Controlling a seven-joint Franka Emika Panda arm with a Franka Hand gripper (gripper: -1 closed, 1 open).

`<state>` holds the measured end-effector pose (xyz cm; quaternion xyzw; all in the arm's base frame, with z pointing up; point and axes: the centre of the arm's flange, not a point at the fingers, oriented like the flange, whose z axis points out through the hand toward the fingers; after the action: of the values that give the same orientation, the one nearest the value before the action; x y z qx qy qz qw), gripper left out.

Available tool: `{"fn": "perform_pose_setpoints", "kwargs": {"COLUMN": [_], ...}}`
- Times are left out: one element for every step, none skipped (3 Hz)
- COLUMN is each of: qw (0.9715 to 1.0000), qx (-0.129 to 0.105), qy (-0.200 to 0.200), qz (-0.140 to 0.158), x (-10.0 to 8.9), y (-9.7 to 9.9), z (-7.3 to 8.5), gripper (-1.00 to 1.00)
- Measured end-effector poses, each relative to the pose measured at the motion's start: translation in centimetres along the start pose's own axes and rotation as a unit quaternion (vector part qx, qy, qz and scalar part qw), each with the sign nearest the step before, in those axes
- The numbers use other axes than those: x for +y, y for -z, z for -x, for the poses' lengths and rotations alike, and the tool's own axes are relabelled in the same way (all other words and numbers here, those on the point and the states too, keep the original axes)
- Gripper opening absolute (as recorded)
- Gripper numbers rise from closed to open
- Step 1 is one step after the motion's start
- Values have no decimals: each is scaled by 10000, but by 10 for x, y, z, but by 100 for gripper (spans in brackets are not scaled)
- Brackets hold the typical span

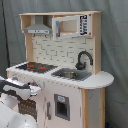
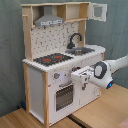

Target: Play with the kitchen

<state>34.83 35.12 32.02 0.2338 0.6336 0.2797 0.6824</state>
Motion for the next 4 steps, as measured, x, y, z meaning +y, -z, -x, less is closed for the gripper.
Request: {"fn": "perform_pose_setpoints", "kwargs": {"qw": [9983,9954,9957,9967], "qx": [26,301,378,320], "qy": [-581,-891,-842,-741], "qz": [-58,-158,-90,-101], "x": [-1,3,7,11], "y": [1,30,51,61], "z": [-1,-17,-18,-13], "gripper": [100,100,100,100]}}
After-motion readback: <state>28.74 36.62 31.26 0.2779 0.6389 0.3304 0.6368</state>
